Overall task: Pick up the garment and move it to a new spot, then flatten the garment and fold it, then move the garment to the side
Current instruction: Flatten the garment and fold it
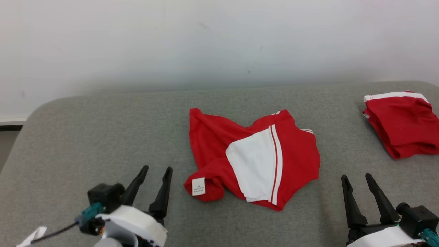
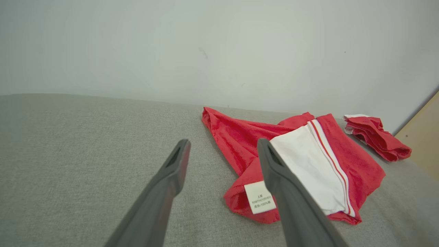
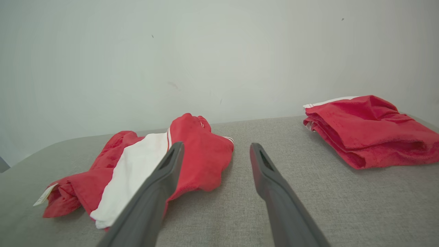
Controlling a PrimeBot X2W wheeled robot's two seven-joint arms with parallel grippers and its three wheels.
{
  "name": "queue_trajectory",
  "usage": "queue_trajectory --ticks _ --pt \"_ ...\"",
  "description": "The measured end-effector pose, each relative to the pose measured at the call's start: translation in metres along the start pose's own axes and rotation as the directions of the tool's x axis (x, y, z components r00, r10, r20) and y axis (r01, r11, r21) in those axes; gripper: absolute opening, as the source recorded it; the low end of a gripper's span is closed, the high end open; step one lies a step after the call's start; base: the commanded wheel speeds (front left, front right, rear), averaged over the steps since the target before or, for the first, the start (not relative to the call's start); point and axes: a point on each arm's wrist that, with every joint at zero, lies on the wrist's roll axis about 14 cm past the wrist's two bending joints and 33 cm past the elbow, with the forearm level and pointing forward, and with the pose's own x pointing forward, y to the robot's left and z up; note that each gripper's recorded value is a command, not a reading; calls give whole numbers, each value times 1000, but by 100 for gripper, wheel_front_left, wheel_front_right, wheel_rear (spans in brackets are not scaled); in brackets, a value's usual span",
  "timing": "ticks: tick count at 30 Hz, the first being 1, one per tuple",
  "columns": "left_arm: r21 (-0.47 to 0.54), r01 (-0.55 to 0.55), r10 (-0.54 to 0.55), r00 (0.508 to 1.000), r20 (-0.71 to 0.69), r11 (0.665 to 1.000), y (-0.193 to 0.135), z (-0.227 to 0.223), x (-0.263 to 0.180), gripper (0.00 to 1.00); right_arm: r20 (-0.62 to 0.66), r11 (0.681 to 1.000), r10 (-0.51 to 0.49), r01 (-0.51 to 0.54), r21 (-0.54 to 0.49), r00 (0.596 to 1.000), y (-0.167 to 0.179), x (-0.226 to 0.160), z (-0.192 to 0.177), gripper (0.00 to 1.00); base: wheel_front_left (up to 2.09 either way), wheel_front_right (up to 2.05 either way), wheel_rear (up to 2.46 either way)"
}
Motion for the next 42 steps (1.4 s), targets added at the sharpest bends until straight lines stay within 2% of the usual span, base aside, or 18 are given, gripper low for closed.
queue_trajectory --ticks 5,8,14,19,26,32,33,34,35,36,37,42 --pt "-6 142 -141 981 -130 990 -32 -15 34 100 13 999 -46 46 -3 999 -16 -1 5 100 0 0 0" --pt "2 219 -214 955 -204 976 -48 -26 54 100 24 996 -84 84 -7 996 -28 -3 9 100 0 0 0" --pt "-51 305 -302 880 -366 951 -71 -59 87 100 37 983 -182 183 -16 983 -60 -15 14 100 0 0 0" --pt "-88 339 -337 802 -493 937 -83 -90 105 100 38 967 -253 254 -22 967 -79 -28 15 100 0 0 0" --pt "-90 327 -311 724 -616 941 -80 -121 122 100 37 948 -315 316 -28 948 -95 -41 16 100 0 0 0" --pt "-98 355 -336 708 -621 930 -92 -122 128 100 38 943 -331 332 -31 943 -100 -44 16 100 0 0 0" --pt "-102 364 -345 706 -618 926 -95 -121 127 85 40 943 -331 332 -31 943 -100 -43 17 100 0 0 0" --pt "-102 377 -355 702 -617 921 -99 -120 126 50 42 943 -331 332 -30 943 -100 -43 18 100 0 0 0" --pt "-107 387 -367 698 -615 916 -103 -119 124 35 44 943 -331 332 -29 943 -100 -43 18 100 0 0 0" --pt "-116 396 -381 698 -606 911 -108 -116 123 12 47 943 -331 333 -29 942 -100 -43 19 100 0 0 0" --pt "-116 408 -392 701 -596 906 -111 -113 122 0 50 943 -331 332 -28 942 -100 -43 20 100 0 0 0" --pt "-101 440 -417 717 -559 892 -119 -98 117 0 63 946 -320 322 -28 945 -97 -43 24 100 0 0 0"
